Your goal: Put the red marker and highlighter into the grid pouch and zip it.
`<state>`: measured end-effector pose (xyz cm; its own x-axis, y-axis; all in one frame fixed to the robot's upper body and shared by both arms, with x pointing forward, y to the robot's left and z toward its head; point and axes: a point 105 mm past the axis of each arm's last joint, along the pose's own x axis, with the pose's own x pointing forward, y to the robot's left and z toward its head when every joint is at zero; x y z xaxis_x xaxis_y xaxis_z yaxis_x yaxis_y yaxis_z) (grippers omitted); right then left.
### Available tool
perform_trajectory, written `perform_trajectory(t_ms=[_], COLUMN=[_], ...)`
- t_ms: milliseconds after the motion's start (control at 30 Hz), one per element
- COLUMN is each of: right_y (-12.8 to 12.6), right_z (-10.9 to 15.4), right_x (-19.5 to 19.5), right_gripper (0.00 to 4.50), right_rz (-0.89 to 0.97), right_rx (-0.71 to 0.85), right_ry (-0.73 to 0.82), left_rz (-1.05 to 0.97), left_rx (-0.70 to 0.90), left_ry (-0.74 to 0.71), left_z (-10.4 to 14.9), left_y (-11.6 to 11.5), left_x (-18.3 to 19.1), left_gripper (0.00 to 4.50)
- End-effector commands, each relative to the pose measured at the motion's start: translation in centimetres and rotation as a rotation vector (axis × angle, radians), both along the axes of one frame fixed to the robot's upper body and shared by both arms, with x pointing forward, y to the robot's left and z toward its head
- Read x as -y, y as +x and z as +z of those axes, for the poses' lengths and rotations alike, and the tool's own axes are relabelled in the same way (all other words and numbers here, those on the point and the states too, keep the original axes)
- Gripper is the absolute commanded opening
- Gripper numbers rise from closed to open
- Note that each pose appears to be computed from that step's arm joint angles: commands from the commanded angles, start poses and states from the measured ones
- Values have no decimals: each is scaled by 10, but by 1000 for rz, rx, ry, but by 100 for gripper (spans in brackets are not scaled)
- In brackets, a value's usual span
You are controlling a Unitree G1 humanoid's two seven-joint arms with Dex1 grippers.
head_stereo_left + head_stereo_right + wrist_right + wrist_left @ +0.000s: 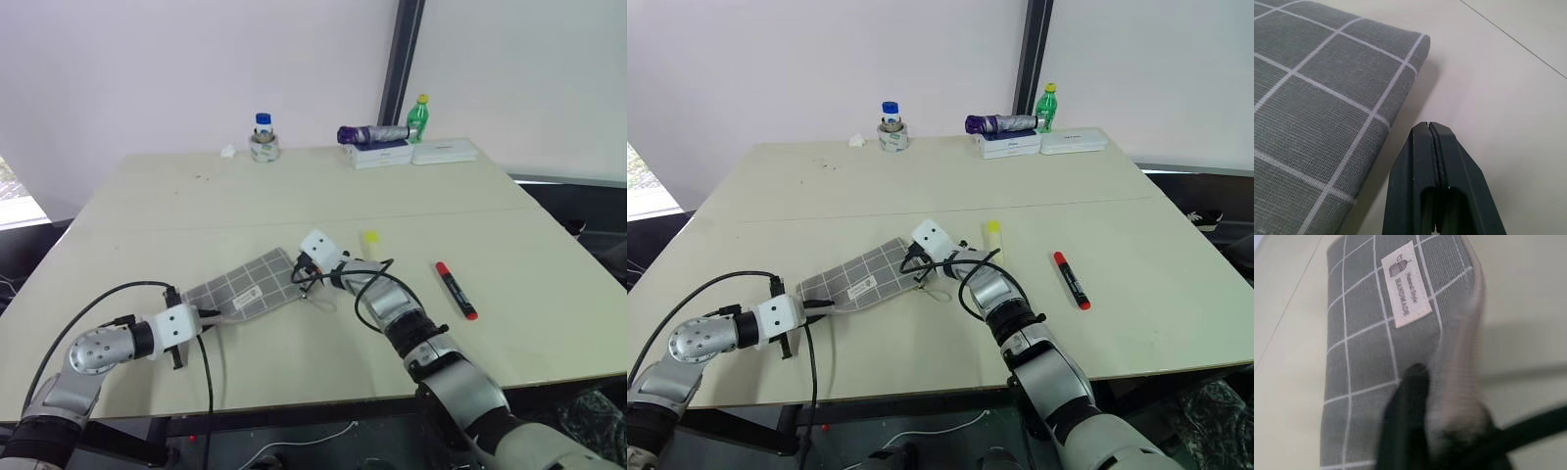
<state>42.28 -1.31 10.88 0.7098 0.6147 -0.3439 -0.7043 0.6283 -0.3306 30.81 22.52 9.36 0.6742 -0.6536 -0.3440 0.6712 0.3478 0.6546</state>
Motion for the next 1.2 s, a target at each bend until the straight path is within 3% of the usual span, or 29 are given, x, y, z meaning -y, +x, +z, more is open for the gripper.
perform_trajectory(t_ms=[33,200,367,500,600,767,967,1200], right_y=[-2,5,18,10,-13,-42,-52,-35], right_z=[10,25,76,105,106,105,103,105], right_x=[-8,-1,32,62,76,83,81,78], right_gripper=[0,0,0,0,92,344,344,344], right_rz=[28,-10,-111,-126,-43,39,55,-31], right_rx=[38,85,232,287,255,226,199,189], right_ry=[14,40,114,152,144,129,136,197], left_rz=[0,80,170,195,208,201,167,145], left_rx=[30,49,44,25,-3,-34,-58,-74], left_ry=[-37,-173,-441,-608,-686,-719,-715,-710], left_z=[10,25,56,73,73,70,65,64], left_y=[-2,3,10,9,8,6,5,4], left_x=[1,0,12,32,46,62,75,80], left_gripper=[2,2,2,2,0,0,0,0])
